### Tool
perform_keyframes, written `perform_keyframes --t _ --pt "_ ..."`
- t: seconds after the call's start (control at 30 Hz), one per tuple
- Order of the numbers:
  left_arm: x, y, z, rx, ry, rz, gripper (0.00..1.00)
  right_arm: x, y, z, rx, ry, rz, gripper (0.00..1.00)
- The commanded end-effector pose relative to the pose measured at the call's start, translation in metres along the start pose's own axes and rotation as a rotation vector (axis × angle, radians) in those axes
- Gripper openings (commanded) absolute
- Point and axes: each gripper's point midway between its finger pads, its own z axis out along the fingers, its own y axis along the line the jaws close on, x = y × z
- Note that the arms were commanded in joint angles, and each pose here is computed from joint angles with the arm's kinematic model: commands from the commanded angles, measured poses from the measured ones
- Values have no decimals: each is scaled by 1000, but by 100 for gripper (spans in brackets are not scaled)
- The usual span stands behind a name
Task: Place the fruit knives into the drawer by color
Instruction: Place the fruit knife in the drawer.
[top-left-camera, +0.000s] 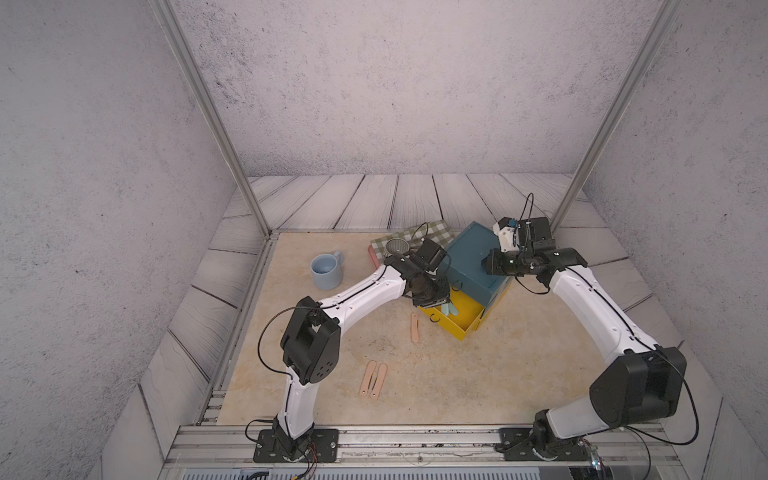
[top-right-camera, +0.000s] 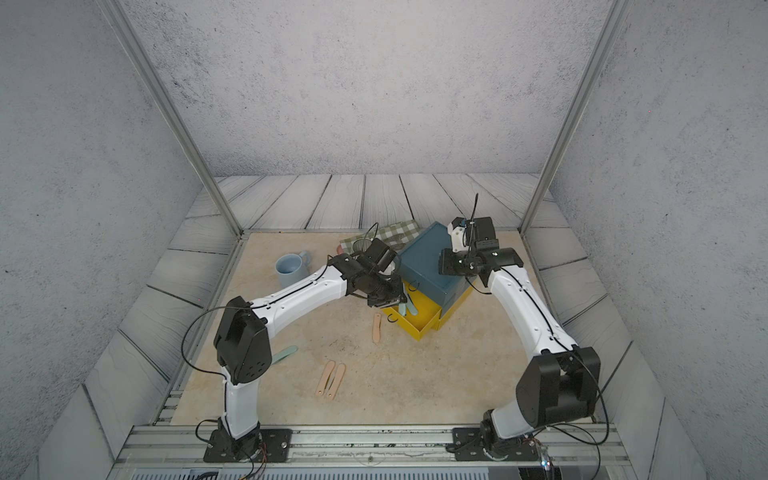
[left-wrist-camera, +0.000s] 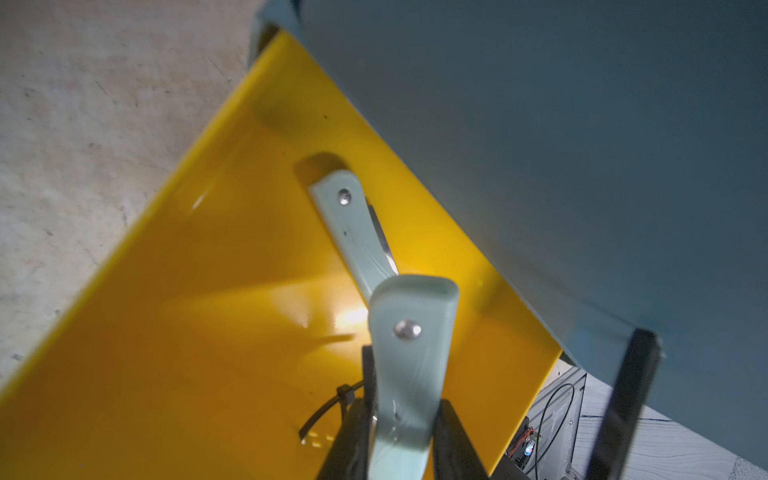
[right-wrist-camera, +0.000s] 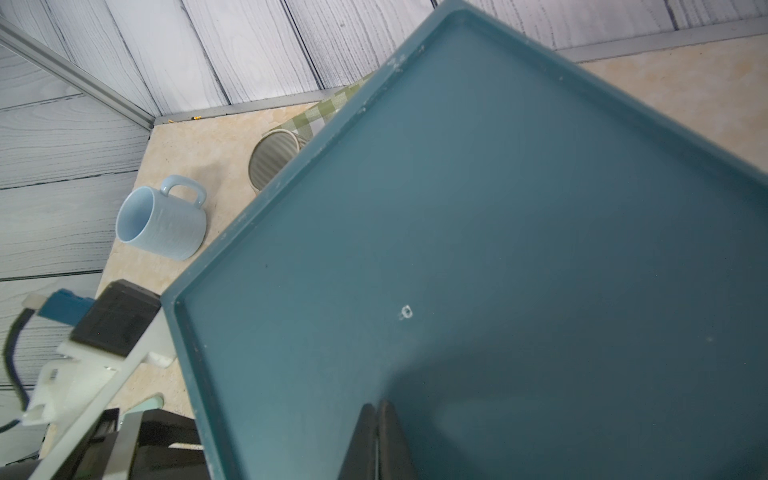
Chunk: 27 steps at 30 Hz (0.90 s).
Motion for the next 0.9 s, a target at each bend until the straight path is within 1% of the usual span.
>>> perform_keyframes --t 0.0,0.27,0.57,0.73,0.87 --pt "-2 -3 -3 -1 -4 5 23 131 -46 21 174 496 125 8" --pt "-3 -5 -4 1 -5 9 33 130 -45 21 174 495 123 8" --pt "-8 -12 -9 13 -18 22 35 130 -46 22 174 496 123 8" --pt "-18 -29 -31 35 -60 61 35 131 -46 22 175 499 125 8" --pt "-25 -35 -64 16 -116 111 35 132 -46 21 175 498 125 8"
